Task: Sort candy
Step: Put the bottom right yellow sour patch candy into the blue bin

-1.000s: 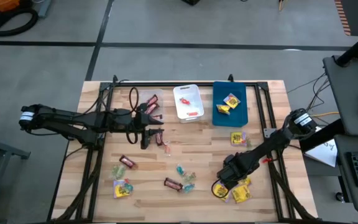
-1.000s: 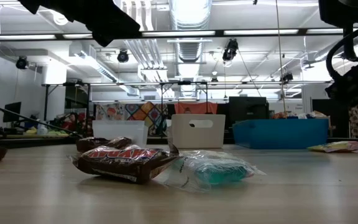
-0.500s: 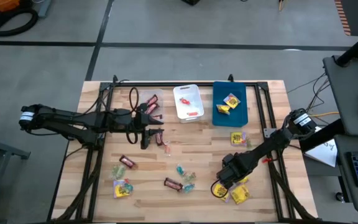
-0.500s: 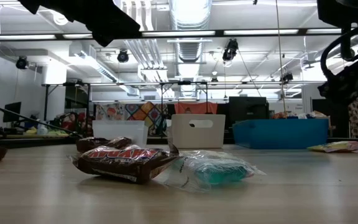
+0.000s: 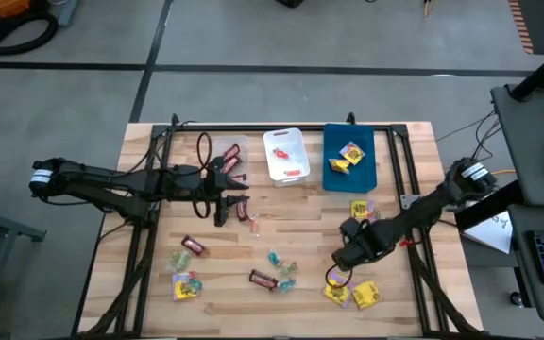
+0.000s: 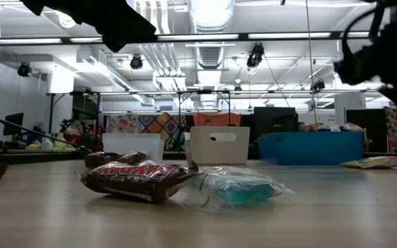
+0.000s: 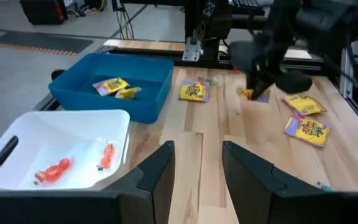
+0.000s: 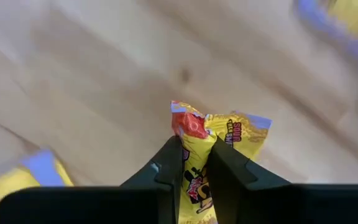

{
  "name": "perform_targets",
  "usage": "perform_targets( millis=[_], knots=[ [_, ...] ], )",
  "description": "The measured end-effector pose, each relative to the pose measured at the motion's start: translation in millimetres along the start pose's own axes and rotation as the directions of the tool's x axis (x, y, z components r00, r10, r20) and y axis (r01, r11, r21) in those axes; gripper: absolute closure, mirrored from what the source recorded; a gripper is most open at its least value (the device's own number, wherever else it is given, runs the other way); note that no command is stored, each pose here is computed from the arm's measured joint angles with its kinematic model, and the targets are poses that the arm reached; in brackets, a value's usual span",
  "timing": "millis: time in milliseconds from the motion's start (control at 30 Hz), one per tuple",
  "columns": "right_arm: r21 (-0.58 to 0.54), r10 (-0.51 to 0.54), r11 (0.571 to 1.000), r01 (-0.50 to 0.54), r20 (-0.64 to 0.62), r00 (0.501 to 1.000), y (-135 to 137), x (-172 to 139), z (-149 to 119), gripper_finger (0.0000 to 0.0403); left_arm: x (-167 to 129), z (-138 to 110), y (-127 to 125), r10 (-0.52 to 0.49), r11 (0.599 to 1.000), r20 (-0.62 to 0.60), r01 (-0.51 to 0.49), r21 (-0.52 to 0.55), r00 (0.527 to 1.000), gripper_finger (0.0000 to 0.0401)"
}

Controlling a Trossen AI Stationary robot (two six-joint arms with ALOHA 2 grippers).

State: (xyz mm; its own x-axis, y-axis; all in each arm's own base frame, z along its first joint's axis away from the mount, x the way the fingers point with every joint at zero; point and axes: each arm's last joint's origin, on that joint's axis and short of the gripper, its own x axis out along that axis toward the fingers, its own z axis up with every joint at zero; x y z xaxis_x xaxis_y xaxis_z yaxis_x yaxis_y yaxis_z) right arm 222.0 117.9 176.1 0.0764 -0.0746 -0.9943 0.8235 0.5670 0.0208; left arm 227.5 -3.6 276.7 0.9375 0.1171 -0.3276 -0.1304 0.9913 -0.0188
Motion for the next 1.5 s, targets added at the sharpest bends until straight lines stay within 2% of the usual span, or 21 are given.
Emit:
perform_targets(
  millis=[167, 333, 433, 567, 767, 1000, 1233, 1500],
  knots=[
    [-0.016, 0.089, 0.996, -0.088, 0.231, 0.969, -11, -27, 20, 0.0351, 8, -3, -4, -0.014, 1.0, -0.011, 0.014, -0.022, 1.0, 0.0283],
    [-0.052, 0.135, 0.991, -0.125, 0.442, 0.887, -24, -51, 45, 0.0351, 18, -9, -12, -0.035, 0.999, -0.03, 0.034, -0.036, 0.999, 0.0283],
    [-0.058, 0.11, 0.994, -0.094, 0.545, 0.831, -32, -59, 63, 0.0351, 21, -11, -15, -0.048, 0.998, -0.033, 0.046, -0.049, 0.998, 0.0283],
    [-0.02, 0.014, 1.0, -0.001, 0.63, 0.776, -44, -62, 91, 0.0351, 23, -12, -20, -0.061, 0.996, -0.033, 0.059, -0.069, 0.998, 0.0283],
    [0.073, -0.171, 0.984, 0.162, 0.64, 0.749, -70, -55, 132, 0.0351, 22, -13, -26, -0.087, 0.992, -0.04, 0.083, -0.095, 0.995, 0.0283],
    [0.15, -0.295, 0.954, 0.258, 0.612, 0.734, -98, -48, 169, 0.0351, 19, -15, -36, -0.122, 0.987, -0.048, 0.116, -0.116, 0.991, 0.0283],
    [0.182, -0.349, 0.936, 0.302, 0.602, 0.718, -114, -40, 194, 0.0351, 17, -16, -44, -0.153, 0.982, -0.059, 0.145, -0.12, 0.986, 0.0283],
    [0.142, -0.37, 0.921, 0.364, 0.615, 0.696, -116, -21, 220, 0.0335, 14, -22, -53, -0.185, 0.974, -0.106, 0.169, -0.149, 0.977, 0.0283]
  ],
)
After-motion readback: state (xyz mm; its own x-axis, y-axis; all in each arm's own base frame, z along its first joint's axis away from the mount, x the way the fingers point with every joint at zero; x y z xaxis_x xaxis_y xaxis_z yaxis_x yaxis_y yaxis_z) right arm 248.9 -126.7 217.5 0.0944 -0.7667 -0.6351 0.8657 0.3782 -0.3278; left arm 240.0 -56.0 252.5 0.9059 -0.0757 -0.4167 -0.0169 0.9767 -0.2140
